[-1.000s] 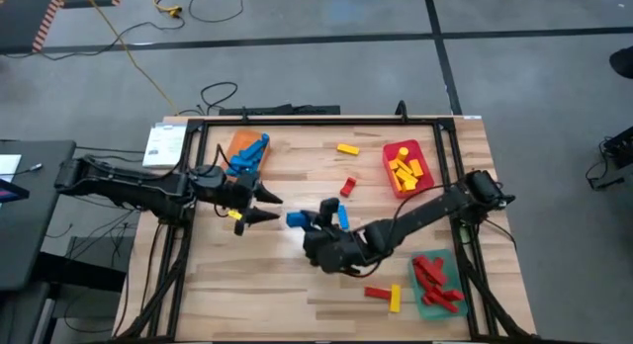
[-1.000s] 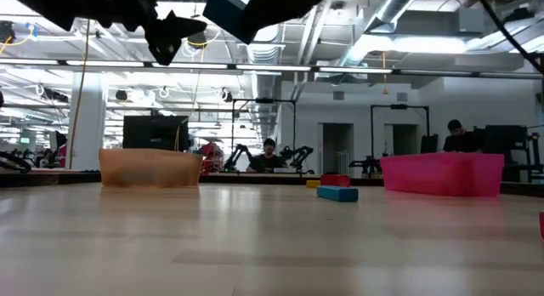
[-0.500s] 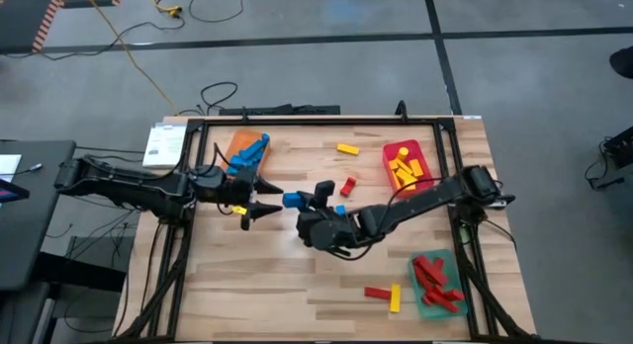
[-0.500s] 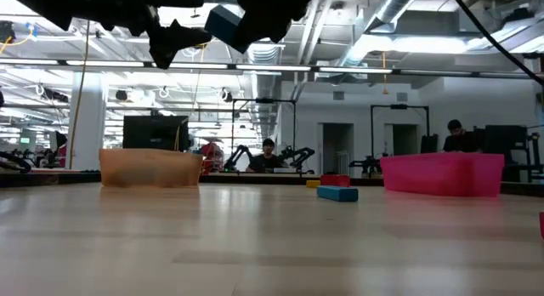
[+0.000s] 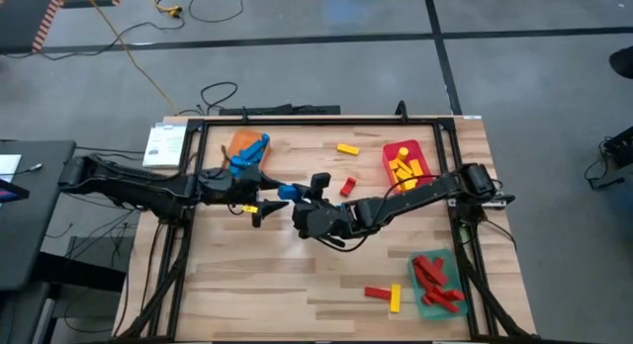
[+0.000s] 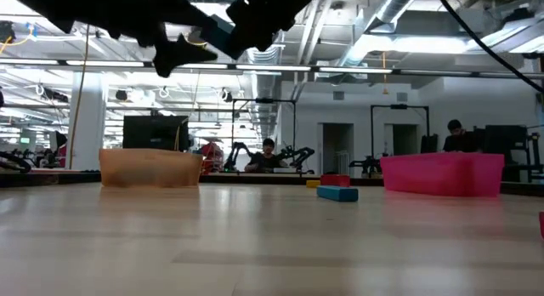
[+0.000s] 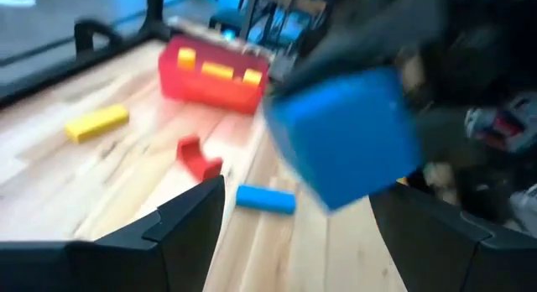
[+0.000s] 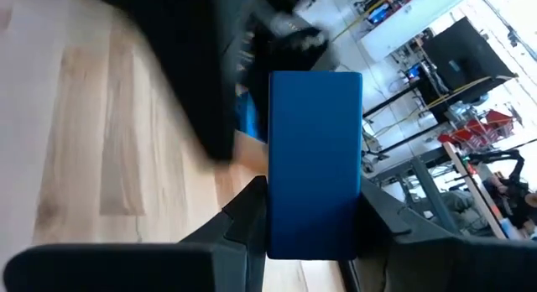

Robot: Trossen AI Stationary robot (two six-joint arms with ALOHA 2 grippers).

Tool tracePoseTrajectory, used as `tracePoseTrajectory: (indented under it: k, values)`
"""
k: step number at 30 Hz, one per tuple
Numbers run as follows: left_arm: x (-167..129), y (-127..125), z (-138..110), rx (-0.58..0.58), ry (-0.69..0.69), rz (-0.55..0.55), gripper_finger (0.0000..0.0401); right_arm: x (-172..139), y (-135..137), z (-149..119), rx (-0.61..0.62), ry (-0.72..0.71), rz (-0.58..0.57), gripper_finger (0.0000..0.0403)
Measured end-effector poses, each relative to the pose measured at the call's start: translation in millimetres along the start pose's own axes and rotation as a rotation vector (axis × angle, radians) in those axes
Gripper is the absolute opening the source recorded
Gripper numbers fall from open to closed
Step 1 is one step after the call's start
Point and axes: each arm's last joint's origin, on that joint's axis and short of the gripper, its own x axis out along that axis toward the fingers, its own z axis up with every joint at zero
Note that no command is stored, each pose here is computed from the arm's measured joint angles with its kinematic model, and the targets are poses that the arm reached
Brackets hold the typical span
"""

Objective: Sort blocks
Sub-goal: Put the blue rectangle block into the orange bin

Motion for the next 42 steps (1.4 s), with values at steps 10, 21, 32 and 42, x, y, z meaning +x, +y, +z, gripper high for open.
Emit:
tracePoseTrajectory:
  k: [10,21,32,42]
  values:
    - [17,-6,14,0.039,-0.026,0.041,0.0293,3,-2,-4,0.001,0.024,0.012,0.0131]
    - [18,-3,18,0.001,0.026,0.083,0.0283,5,-3,-6,-0.006,0.038,0.004,0.0131]
    - [18,-1,19,0.026,0.021,0.084,0.0181,6,-3,-7,-0.013,0.047,0.001,0.0131]
    - [18,-1,19,0.053,0.020,0.080,0.0150,5,-2,-8,-0.032,0.062,0.003,0.0142]
